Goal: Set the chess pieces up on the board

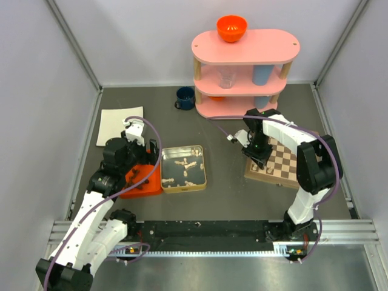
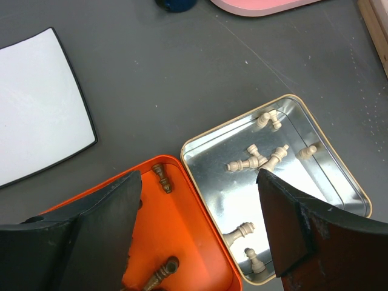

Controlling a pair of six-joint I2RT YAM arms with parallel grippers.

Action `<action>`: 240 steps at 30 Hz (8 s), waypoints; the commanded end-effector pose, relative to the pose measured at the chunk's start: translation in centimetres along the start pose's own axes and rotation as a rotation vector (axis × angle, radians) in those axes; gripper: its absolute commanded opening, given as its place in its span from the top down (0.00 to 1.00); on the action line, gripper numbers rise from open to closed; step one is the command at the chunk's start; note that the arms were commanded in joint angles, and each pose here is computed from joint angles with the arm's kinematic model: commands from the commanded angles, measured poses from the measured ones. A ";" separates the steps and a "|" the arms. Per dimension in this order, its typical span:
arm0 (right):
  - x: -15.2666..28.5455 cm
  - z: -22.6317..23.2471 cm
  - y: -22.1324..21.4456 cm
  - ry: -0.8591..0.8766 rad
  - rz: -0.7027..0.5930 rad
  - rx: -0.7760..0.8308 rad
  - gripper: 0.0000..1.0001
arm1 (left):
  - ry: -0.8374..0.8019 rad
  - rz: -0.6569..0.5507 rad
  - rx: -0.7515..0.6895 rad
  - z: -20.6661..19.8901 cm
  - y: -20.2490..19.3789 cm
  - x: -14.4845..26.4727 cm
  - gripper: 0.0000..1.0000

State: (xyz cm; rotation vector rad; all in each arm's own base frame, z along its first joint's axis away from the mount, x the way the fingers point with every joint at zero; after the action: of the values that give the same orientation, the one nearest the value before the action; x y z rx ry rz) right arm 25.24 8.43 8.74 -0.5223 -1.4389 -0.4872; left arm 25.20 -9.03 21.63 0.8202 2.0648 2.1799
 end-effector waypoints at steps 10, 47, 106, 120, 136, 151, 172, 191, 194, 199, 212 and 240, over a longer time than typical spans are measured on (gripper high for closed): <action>6.7 -0.4 -0.2 -0.057 -0.280 -0.040 0.63 | -0.112 -0.051 0.035 -1.8 1.1 -0.1 0.06; 12.0 3.0 2.1 0.315 -1.079 0.003 0.58 | 0.033 0.755 0.126 -12.0 -10.5 -7.1 0.53; 13.5 -6.3 -3.4 -0.103 -1.142 -0.454 0.53 | -0.632 0.578 0.256 -29.0 1.7 -17.1 1.00; 13.3 -7.0 -3.8 -0.142 -1.129 -0.498 0.51 | -0.629 0.598 0.257 -34.5 0.2 -21.7 1.00; 13.3 -7.0 -3.9 -0.144 -1.129 -0.501 0.50 | -0.534 0.640 0.142 -35.8 -3.1 -22.9 1.00; 13.4 -7.0 -3.9 -0.148 -1.132 -0.497 0.49 | -0.517 0.654 0.106 -36.1 -4.0 -22.9 1.00; 13.4 -7.0 -3.8 -0.148 -1.132 -0.496 0.49 | -0.523 0.669 0.094 -36.6 -4.5 -22.7 0.91; 13.3 -7.0 -3.9 -0.145 -1.130 -0.500 0.49 | -0.533 0.662 0.106 -37.0 -4.0 -22.6 0.75; 13.2 -7.0 -3.9 -0.145 -1.129 -0.500 0.49 | -0.534 0.660 0.106 -37.0 -4.0 -22.7 0.74; 13.3 -7.0 -3.9 -0.145 -1.130 -0.500 0.49 | -0.537 0.662 0.107 -37.1 -4.0 -22.6 0.73; 13.2 -7.0 -3.9 -0.148 -1.127 -0.500 0.49 | -0.572 0.683 0.117 -37.5 -4.3 -22.3 0.74; 13.1 -6.8 -3.8 -0.133 -1.133 -0.485 0.48 | -0.587 0.578 0.161 -37.5 0.0 -21.7 0.68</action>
State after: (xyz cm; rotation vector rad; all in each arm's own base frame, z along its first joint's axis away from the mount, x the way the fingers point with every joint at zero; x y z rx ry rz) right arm 29.32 1.26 20.74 -0.0976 -1.6355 -1.7385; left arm 28.49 -50.64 10.26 2.1216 1.8021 1.7159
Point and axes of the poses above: each gripper's point midway between its finger pads, its own x axis back along the fingers, its own z axis along the line the jaws close on, y = z × x, the point moved 2 cm from there along x, back along the fingers, and after that the axes turned 3 degrees about -x, right-handed, at the moved point
